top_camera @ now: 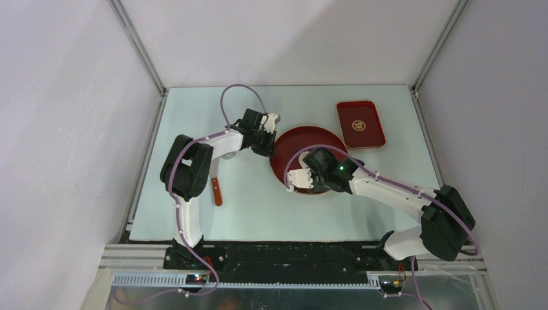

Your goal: Roll out the dumpling wrappers from the dough

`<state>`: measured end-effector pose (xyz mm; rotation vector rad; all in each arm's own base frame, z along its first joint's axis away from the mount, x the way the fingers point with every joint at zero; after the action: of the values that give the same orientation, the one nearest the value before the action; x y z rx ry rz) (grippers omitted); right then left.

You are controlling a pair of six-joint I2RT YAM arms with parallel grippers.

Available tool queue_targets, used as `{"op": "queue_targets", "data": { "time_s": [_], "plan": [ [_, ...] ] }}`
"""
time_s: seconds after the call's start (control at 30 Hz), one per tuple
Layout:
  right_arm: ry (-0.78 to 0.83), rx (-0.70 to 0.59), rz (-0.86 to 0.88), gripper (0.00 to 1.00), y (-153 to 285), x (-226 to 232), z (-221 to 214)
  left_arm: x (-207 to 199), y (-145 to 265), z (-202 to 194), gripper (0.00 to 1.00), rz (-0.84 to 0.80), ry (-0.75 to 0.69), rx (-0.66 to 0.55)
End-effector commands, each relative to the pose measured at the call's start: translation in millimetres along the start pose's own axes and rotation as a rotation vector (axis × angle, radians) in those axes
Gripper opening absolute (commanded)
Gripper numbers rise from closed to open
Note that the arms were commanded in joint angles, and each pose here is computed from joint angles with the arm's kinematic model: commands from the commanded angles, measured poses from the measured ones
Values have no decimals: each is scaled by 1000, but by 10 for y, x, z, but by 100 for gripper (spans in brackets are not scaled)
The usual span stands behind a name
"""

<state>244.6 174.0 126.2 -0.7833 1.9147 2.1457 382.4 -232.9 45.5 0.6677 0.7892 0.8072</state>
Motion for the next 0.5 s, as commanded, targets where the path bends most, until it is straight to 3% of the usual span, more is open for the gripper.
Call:
{"op": "queue_targets", "data": {
  "time_s": [0.0, 0.2, 0.33, 0.47],
  "plan": [
    [-88, -60, 4, 0, 104, 21, -31, 78, -24, 9, 23, 15, -2, 0],
    [-209, -155, -398, 0, 548, -933, 36, 83, -28, 4, 23, 16, 0, 2],
    [-204, -101, -483, 0, 476, -1111, 58, 82, -28, 5, 23, 17, -1, 1],
    [-160, -51, -444, 0, 221, -1067, 97, 80, -25, 1, 23, 15, -1, 3]
  ]
}}
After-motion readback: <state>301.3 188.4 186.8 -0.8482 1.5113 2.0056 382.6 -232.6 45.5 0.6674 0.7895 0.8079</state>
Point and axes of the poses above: each gripper's point midway between its finger pads, its own y axis back along the fingers, its own x axis along the line the jaws close on, z = x × y, the point moved 3 cm from there along y, back along the fingers, and after that the axes turned 6 degrees about y, right-handed, at the moved point
